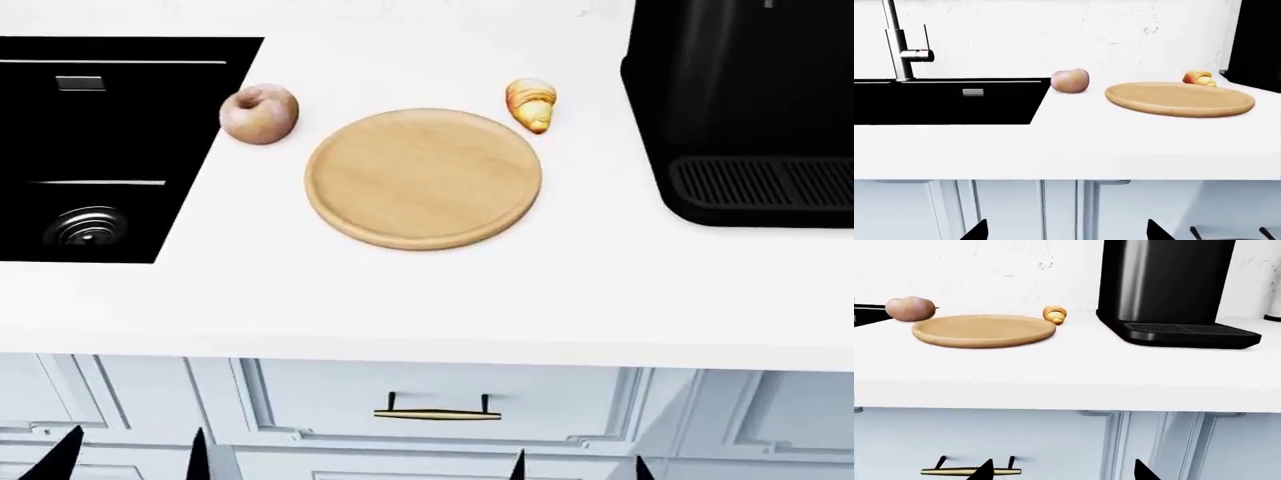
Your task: Place the pastries on the plates.
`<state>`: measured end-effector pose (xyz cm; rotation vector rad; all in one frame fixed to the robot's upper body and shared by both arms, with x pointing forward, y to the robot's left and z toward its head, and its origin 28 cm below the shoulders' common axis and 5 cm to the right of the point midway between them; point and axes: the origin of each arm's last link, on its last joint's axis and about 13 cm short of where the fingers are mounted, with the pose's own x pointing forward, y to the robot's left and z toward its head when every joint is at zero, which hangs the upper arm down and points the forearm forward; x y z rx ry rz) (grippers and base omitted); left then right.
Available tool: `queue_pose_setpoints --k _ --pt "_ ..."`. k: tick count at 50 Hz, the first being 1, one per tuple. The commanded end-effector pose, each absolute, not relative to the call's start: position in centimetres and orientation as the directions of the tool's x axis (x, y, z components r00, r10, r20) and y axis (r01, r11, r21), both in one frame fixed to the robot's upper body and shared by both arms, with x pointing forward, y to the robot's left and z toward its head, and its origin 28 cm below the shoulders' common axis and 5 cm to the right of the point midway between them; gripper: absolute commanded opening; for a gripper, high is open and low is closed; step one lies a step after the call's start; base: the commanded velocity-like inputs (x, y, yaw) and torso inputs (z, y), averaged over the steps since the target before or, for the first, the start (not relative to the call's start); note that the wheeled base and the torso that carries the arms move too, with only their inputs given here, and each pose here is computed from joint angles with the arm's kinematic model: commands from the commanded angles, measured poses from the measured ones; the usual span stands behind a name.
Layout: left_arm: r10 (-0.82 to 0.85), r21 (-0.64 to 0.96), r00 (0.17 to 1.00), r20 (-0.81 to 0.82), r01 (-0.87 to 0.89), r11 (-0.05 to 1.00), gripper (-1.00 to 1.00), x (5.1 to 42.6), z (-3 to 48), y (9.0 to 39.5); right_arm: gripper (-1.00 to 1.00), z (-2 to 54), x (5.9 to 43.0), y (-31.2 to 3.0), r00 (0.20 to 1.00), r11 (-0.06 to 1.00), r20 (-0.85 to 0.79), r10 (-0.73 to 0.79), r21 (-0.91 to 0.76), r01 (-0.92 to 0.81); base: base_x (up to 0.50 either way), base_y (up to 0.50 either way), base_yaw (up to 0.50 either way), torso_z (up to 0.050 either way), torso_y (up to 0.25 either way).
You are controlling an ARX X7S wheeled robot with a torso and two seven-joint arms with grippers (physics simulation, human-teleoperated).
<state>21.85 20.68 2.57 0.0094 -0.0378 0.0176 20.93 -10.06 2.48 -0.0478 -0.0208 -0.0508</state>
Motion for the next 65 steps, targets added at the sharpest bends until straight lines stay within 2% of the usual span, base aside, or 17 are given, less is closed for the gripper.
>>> queue_pose_setpoints --k 1,3,8,11,21,33,65 --pt "0.001 -0.056 0.998 0.057 0.002 0.998 1.0 22.5 8.1 20.5 1.0 8.3 22.3 -11.4 0.995 0.994 0.042 -0.09 -0.064 0.092 0.0 0.0 0.0 0.0 0.0" --pt "-0.002 -0.035 0.996 0.085 0.005 0.999 1.0 23.2 11.1 20.1 1.0 11.4 23.0 -11.5 0.993 0.995 0.09 -0.078 -0.061 0.083 0.0 0.0 0.0 0.0 0.0" --pt "-0.018 -0.039 0.995 0.094 0.022 0.999 1.0 24.1 15.6 20.6 1.0 15.0 24.4 -12.1 0.996 0.998 0.082 -0.037 -0.037 0.04 0.0 0.0 0.0 0.0 0.0" --pt "-0.03 -0.03 0.995 0.09 0.032 0.999 1.0 25.3 18.2 20.9 1.0 18.1 25.0 -12.4 0.995 0.996 0.101 0.003 -0.09 0.006 0.0 0.0 0.0 0.0 0.0" --pt "-0.06 -0.013 0.995 0.082 0.061 0.998 1.0 25.3 21.0 21.0 1.0 21.9 26.1 -13.6 0.994 0.992 0.026 0.107 -0.066 -0.105 0.0 0.0 0.0 0.0 0.0" --pt "-0.081 0.003 0.997 0.006 0.081 0.997 1.0 25.2 20.3 21.0 1.0 21.2 24.4 -14.2 0.994 0.993 -0.005 0.108 -0.053 -0.108 0.15 0.0 0.0 0.0 0.0" --pt "-0.09 0.012 0.996 -0.031 0.09 0.996 1.0 25.0 19.2 20.9 1.0 19.5 25.5 -13.4 0.99 0.989 -0.057 0.126 -0.074 -0.13 0.34 0.0 0.0 0.0 0.0"
